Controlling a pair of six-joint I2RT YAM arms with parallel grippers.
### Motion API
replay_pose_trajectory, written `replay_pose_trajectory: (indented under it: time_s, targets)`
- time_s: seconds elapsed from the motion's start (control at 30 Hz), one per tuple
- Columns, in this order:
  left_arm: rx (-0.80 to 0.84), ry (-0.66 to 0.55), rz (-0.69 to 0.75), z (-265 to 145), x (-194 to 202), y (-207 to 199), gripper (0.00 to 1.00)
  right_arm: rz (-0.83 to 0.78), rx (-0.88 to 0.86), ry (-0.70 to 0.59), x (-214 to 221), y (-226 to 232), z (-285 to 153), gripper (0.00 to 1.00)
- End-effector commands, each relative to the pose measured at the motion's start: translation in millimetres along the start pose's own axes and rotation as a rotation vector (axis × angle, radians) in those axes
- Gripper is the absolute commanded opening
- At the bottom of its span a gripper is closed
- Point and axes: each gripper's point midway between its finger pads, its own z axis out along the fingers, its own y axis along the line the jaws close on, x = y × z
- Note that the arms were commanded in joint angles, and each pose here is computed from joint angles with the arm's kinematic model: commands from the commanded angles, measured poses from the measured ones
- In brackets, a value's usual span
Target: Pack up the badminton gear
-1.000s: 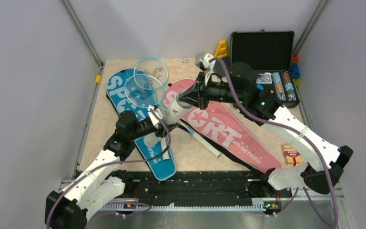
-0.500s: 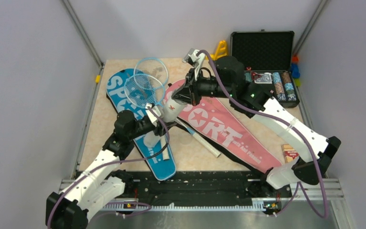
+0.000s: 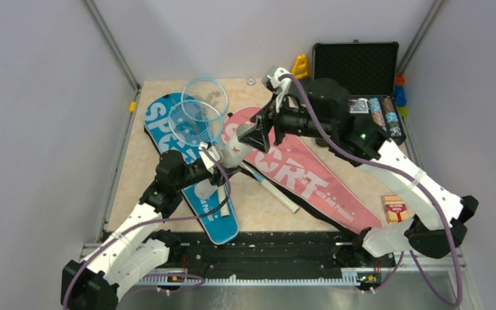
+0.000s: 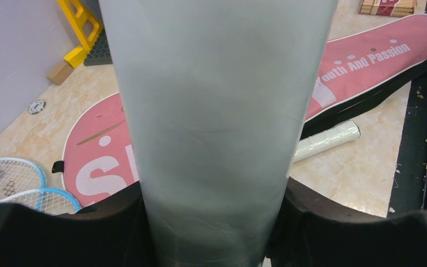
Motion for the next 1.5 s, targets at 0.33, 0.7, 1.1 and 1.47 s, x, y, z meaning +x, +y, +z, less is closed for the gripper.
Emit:
replay_pose_trajectory:
  time_s: [0.33, 0.7, 1.1, 1.47]
  targets:
    - [0.051, -0.027, 0.004, -2, -5, -12, 0.29, -0.174, 0.357, -0.008, -18, -47, -60, 0.97]
    - [0.052, -0.036, 0.011, -4, -7, -14, 0.29, -0.183, 0.211, 0.313, 45, -60, 29, 0.96]
    - [-0.01, -0.04, 0.012, -7, -9, -5, 0.29, -0.234, 0.204, 0.219, -10, -49, 13, 0.95]
    - [-0.211, -0.07, -0.007, -17, -17, 25, 0.29, -0.194, 0.405, -0.197, -69, -43, -83, 0.98]
